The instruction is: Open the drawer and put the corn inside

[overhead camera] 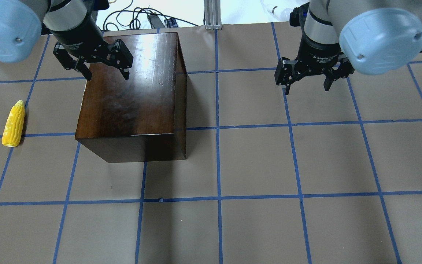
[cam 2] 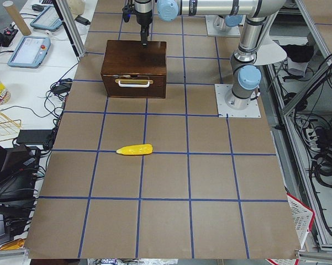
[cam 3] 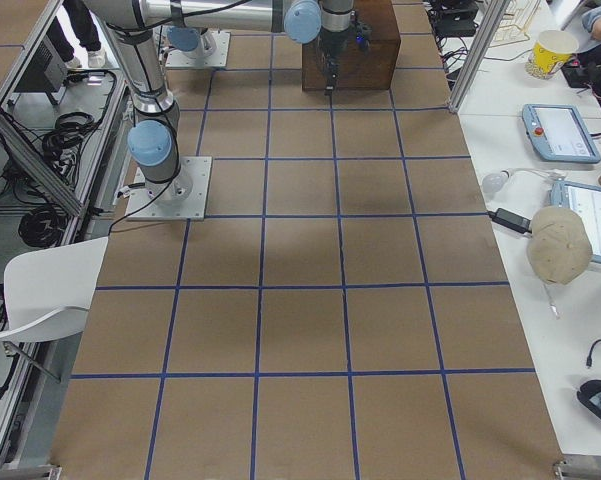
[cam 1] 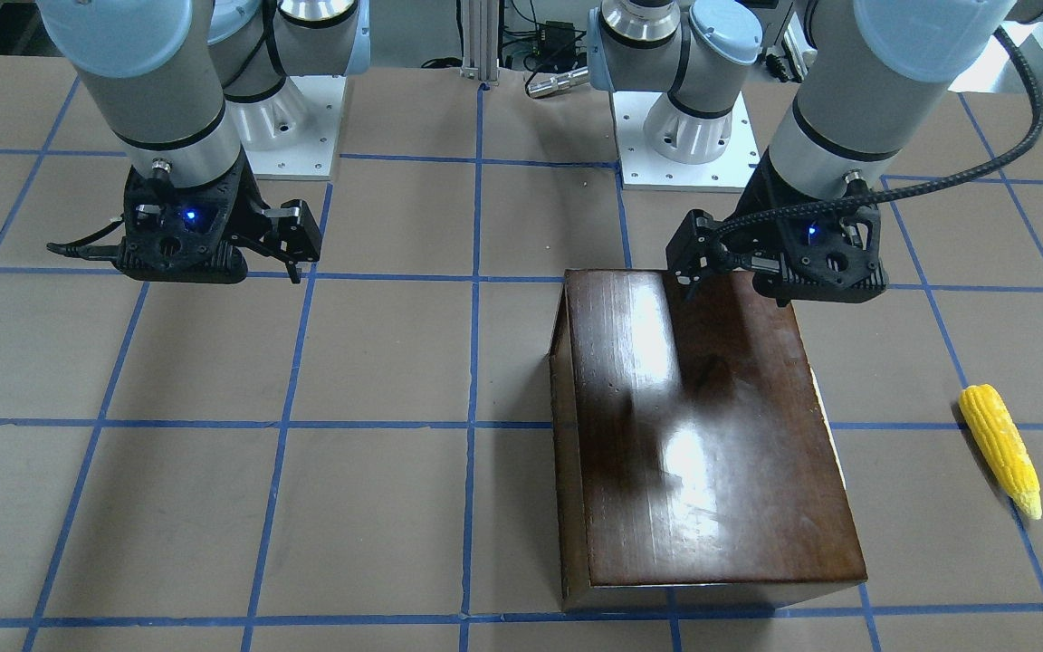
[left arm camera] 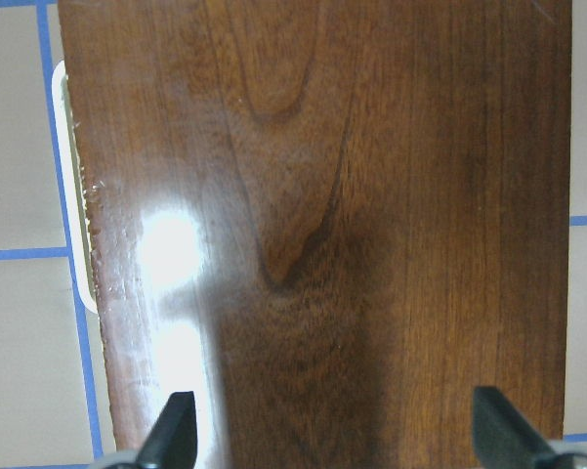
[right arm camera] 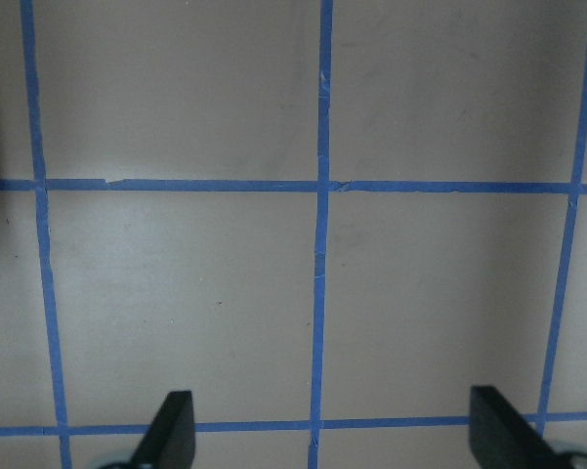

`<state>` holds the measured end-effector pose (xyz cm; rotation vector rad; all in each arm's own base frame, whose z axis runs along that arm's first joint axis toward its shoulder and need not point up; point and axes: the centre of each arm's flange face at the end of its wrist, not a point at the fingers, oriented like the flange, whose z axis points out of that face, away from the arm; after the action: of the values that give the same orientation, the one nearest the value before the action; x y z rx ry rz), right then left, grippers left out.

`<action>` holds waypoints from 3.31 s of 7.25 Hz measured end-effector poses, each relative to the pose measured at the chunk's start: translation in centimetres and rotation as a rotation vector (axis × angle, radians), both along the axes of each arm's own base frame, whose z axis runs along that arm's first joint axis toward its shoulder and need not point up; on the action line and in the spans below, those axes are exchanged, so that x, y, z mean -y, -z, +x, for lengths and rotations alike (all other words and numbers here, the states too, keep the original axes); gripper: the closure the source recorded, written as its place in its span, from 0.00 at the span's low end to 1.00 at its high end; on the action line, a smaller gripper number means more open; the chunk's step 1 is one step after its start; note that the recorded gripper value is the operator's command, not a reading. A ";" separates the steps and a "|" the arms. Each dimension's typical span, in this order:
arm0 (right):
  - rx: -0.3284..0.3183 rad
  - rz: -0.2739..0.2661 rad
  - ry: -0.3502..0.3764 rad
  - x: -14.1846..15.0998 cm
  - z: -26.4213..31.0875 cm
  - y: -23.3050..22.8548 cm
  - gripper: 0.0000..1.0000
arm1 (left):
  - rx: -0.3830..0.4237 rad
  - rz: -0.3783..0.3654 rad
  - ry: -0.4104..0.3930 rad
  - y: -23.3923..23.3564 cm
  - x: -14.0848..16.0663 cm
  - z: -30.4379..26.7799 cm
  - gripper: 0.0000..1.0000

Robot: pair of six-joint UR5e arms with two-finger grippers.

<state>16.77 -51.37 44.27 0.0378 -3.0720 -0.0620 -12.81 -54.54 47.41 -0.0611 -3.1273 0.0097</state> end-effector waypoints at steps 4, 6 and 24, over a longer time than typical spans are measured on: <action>0.000 0.000 0.000 0.0 0.0 0.0 0.00 | -0.002 0.000 -0.011 -1.0 -0.8 0.3 0.00; 0.000 0.000 0.000 0.0 0.0 0.0 0.00 | -0.007 -0.002 -0.028 -0.9 0.0 2.4 0.00; 0.000 0.000 0.000 0.0 0.0 0.0 0.00 | -0.215 -0.019 0.041 15.2 6.7 24.4 0.00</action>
<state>16.77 -51.37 44.26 0.0378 -3.0719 -0.0624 11.60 -61.23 32.19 -0.1164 -2.9108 0.0428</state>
